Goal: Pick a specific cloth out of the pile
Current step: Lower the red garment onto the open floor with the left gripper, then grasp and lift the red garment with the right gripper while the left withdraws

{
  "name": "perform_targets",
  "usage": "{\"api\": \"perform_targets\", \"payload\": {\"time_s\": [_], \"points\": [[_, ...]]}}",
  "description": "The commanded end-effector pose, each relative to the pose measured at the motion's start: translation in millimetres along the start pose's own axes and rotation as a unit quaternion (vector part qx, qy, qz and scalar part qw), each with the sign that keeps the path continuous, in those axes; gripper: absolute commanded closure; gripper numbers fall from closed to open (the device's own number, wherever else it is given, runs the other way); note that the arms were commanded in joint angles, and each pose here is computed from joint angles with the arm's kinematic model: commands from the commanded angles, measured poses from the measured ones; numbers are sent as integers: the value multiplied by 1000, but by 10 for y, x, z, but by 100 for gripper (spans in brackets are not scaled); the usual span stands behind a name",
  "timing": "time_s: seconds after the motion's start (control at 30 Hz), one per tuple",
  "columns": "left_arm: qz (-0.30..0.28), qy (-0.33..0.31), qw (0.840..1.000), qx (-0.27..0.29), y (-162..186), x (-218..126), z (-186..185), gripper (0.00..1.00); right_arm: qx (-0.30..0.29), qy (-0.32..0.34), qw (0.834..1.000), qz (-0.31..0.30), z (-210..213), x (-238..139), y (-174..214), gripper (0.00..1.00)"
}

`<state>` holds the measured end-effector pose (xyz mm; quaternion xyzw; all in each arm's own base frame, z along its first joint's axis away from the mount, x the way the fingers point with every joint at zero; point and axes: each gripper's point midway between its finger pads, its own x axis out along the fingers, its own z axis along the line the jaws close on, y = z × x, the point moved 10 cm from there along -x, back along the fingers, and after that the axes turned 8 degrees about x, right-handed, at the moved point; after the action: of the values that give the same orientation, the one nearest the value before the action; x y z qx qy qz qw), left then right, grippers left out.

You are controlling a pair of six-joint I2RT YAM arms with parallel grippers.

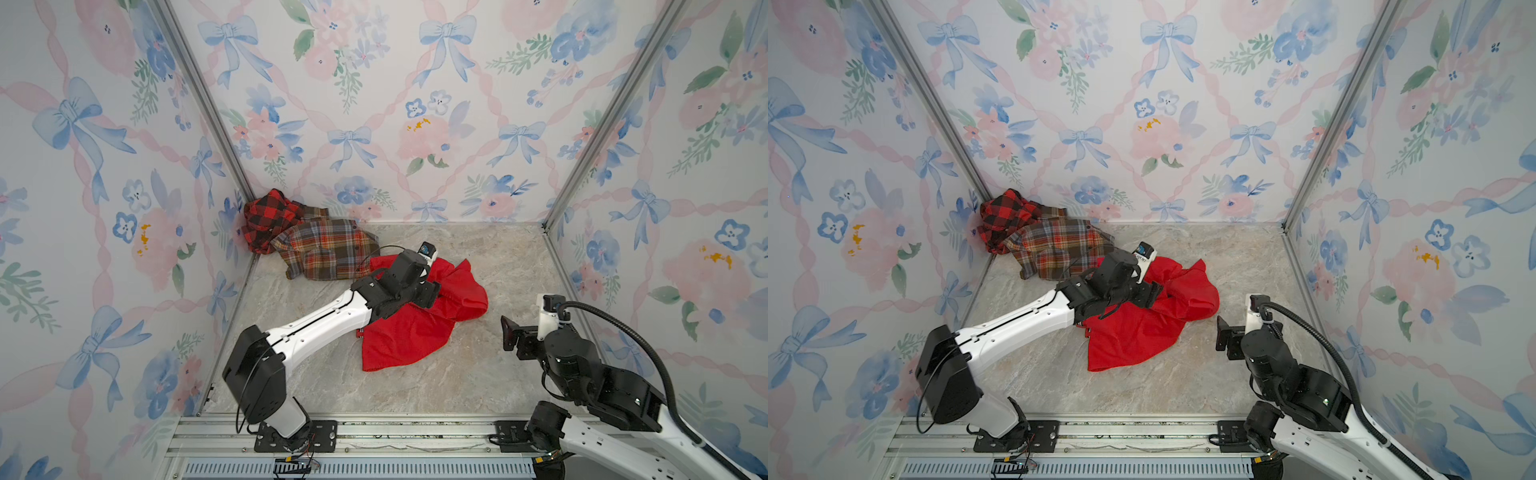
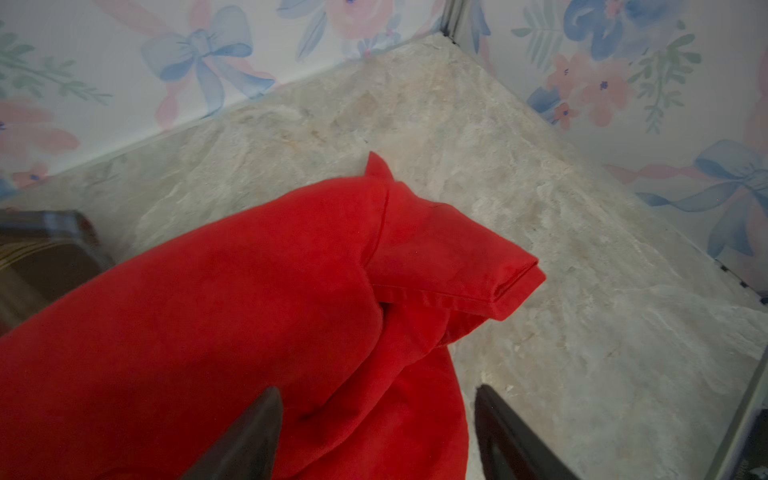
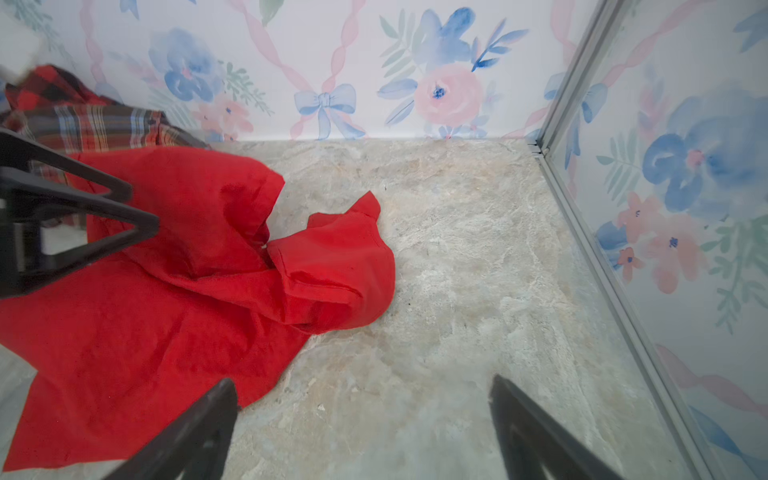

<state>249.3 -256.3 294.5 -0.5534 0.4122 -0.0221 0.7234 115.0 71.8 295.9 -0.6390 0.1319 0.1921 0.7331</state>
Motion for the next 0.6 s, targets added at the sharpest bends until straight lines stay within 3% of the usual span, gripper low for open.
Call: {"api": "perform_targets", "payload": {"time_s": [0.0,0.17,0.3,0.37,0.47,0.57], "points": [[-90,-101,989,-55,46,-922,326,2,-45,-64,997,24,352,279,33,3],[-34,-162,976,-144,723,-1742,647,2,-157,-101,981,48,1032,876,-18,3],[-48,-85,979,-182,968,-2029,626,2,-224,-83,969,68,1458,1500,-1,3],[-54,-37,980,-187,1014,-2079,561,2,-194,-99,972,86,1544,1814,-28,3],[-45,-17,982,-185,1067,-2038,528,2,-114,-146,977,102,1518,2127,-104,3],[-44,-28,983,-177,1104,-2026,542,2,-96,-199,962,158,1535,2336,-43,3]]}}
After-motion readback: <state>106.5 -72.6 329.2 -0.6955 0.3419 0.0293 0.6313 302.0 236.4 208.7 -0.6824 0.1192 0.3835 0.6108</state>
